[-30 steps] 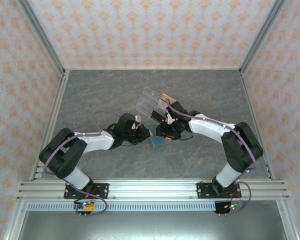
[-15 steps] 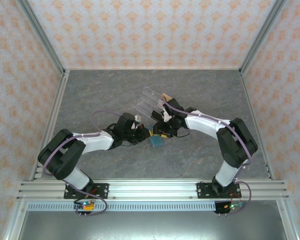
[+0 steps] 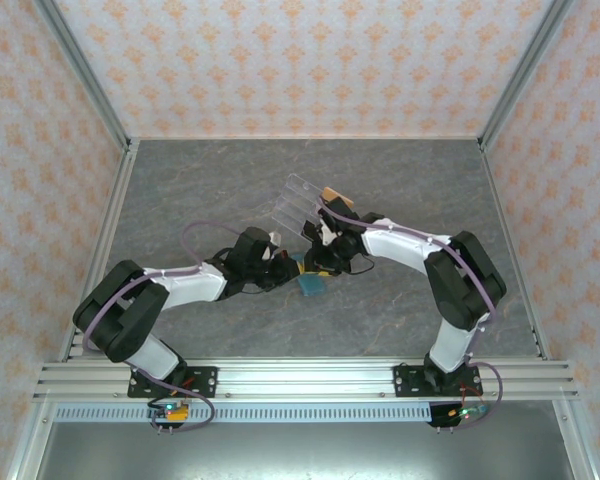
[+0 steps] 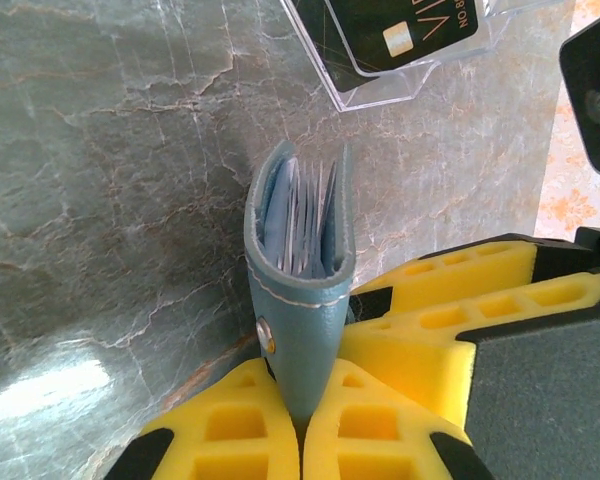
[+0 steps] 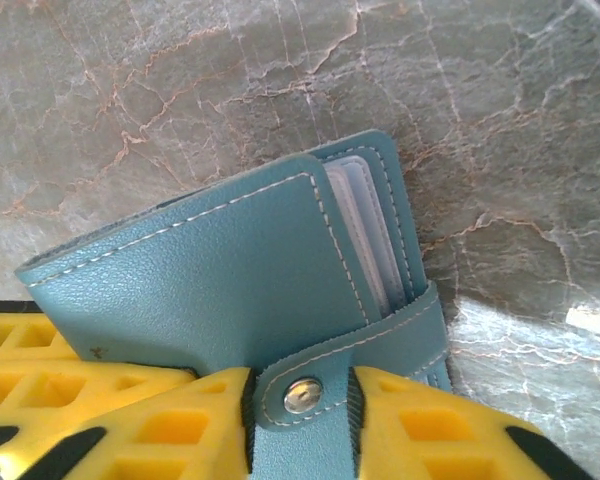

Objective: Take the credit cards out of the card holder

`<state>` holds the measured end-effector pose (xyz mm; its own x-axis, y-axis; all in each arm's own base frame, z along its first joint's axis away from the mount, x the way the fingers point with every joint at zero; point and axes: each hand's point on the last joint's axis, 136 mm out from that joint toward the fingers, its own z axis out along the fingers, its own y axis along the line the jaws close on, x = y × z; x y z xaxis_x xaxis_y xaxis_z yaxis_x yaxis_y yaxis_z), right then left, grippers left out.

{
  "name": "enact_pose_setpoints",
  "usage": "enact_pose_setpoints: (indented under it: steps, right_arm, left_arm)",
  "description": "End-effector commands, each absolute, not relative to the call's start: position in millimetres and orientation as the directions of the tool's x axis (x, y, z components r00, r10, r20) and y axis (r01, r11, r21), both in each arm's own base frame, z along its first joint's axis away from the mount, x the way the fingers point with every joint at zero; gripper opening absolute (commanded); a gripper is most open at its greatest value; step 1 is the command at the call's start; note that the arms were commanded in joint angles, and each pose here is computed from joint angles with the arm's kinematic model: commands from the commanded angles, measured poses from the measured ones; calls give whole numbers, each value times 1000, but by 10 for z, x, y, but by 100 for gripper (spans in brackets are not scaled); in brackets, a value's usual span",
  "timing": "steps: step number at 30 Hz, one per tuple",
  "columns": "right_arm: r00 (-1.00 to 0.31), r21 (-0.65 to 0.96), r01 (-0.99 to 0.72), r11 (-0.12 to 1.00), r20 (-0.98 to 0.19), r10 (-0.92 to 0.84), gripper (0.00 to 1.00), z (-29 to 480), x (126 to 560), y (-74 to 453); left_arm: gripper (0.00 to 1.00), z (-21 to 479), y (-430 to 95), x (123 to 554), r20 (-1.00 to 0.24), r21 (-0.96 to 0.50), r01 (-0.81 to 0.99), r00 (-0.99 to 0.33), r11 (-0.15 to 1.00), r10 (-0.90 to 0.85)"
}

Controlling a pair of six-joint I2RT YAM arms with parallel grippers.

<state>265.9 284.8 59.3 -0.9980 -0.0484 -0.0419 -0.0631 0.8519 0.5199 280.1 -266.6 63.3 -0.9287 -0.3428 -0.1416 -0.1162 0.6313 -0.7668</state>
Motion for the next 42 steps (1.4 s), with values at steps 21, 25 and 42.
enact_pose_setpoints:
  steps: [21, 25, 42]
  right_arm:
    - [-996, 379, -41, 925, -91, -6, 31, 524, 2747, 2563]
    - [-996, 384, -53, 922, -91, -19, 30, 494, 2791, 2611]
    - [-972, 486, -171, 857, -225, -66, 8, 1063, 2866, 3016]
  left_arm:
    - [0, 647, -2546, 2806, -184, -695, -112, -927, 710, -327]
    - [9, 648, -2529, 2802, -185, -677, -113, -931, 727, -316]
    - [95, 908, -1535, 3115, -280, -555, -292, -817, 779, -505]
